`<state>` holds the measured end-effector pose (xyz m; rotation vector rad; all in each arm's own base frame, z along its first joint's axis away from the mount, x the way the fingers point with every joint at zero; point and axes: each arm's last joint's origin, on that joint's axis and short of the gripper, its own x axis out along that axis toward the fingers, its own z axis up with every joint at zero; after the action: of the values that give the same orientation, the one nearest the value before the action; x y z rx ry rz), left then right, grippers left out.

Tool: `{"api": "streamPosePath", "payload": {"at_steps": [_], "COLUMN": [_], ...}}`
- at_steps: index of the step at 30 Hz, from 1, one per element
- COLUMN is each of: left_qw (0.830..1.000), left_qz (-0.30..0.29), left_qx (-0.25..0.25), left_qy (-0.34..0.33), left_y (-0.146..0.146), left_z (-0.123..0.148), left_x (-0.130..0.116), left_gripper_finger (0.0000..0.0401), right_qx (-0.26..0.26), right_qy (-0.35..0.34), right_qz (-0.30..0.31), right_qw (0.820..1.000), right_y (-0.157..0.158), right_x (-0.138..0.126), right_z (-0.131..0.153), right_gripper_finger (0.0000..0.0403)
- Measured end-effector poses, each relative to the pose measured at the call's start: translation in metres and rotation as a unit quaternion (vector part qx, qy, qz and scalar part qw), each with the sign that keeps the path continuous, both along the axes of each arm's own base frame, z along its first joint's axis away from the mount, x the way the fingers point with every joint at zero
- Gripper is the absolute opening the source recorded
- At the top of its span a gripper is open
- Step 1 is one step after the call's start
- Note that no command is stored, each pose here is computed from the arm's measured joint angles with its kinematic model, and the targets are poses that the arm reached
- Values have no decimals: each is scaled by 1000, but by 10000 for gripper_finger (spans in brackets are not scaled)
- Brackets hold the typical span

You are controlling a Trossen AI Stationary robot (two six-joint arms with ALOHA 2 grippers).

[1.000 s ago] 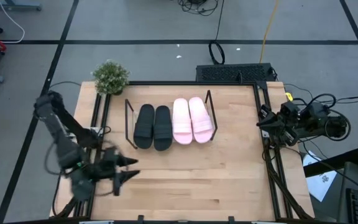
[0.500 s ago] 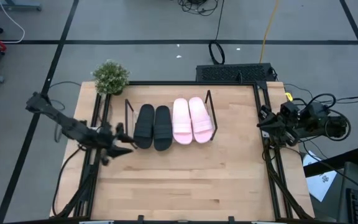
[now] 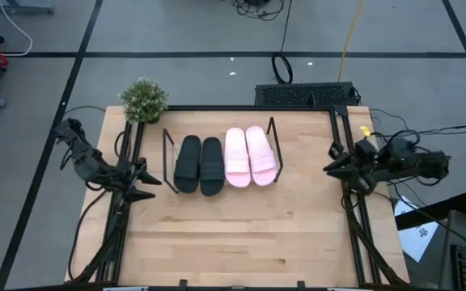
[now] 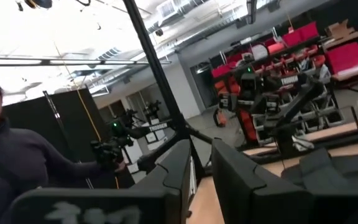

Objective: Pick and place slides into the shelf
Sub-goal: Return to Home Position

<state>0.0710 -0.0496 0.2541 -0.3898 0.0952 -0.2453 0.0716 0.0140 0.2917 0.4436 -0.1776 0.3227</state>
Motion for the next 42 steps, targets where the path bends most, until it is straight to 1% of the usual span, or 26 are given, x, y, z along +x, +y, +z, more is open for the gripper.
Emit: {"api": "streamPosePath", "payload": {"at_steps": [3, 6, 9, 11, 14, 17, 19, 21, 23, 24, 27, 30, 32, 34, 36, 38, 40, 42], "left_qw": [1000, 999, 998, 997, 996, 995, 995, 995, 994, 994, 995, 995, 995, 995, 994, 994, 994, 995], "left_qz": [-13, -34, -54, -60, -60, -55, -27, 6, 35, 40, 40, 40, 40, 40, 44, 57, 58, 55], "left_qx": [0, 6, 26, 33, 45, 64, 75, 75, 77, 71, 57, 54, 49, 54, 58, 50, 43, 35], "left_qy": [14, 22, 29, 32, 41, 56, 61, 63, 64, 67, 72, 77, 74, 79, 83, 82, 76, 71], "left_y": [-2, -5, -9, -11, -13, -13, -13, -11, -10, -11, -11, -12, -13, -13, -13, -14, -15, -16], "left_z": [-3, -7, -15, -20, -27, -36, -41, -46, -50, -52, -57, -61, -63, -68, -74, -80, -86, -94], "left_x": [-1, -2, -3, -3, -4, -4, -3, -2, -2, -1, -1, -1, 0, 0, 1, 2, 3, 4], "left_gripper_finger": [221, 221, 221, 221, 221, 221, 221, 221, 221, 221, 221, 221, 221, 221, 221, 221, 221, 221], "right_qx": [8, 10, 19, 27, 30, 25, 26, 34, 39, 34, 15, 11, 8, 4, 9, 22, 37, 42], "right_qy": [-4, -27, -37, -28, -29, -16, -8, 3, 19, 20, 7, 7, 8, 8, 12, 28, 31, 0], "right_qz": [5, 26, 52, 52, 40, 37, 47, 57, 53, 46, 19, 0, 4, 11, 10, 12, 16, 19], "right_qw": [1000, 999, 998, 998, 998, 999, 999, 998, 998, 998, 1000, 1000, 1000, 1000, 1000, 999, 999, 999], "right_y": [2, 4, 5, 4, 1, -1, -2, -4, -5, -7, -10, -13, -14, -14, -15, -15, -15, -15], "right_x": [10, 17, 21, 21, 19, 15, 15, 16, 16, 17, 16, 17, 16, 17, 18, 21, 21, 20], "right_z": [-19, -38, -57, -68, -77, -82, -82, -83, -86, -87, -85, -86, -86, -87, -92, -101, -102, -97], "right_gripper_finger": [54, 54, 54, 54, 54, 54, 54, 54, 54, 54, 54, 54, 54, 54, 54, 54, 54, 54]}}
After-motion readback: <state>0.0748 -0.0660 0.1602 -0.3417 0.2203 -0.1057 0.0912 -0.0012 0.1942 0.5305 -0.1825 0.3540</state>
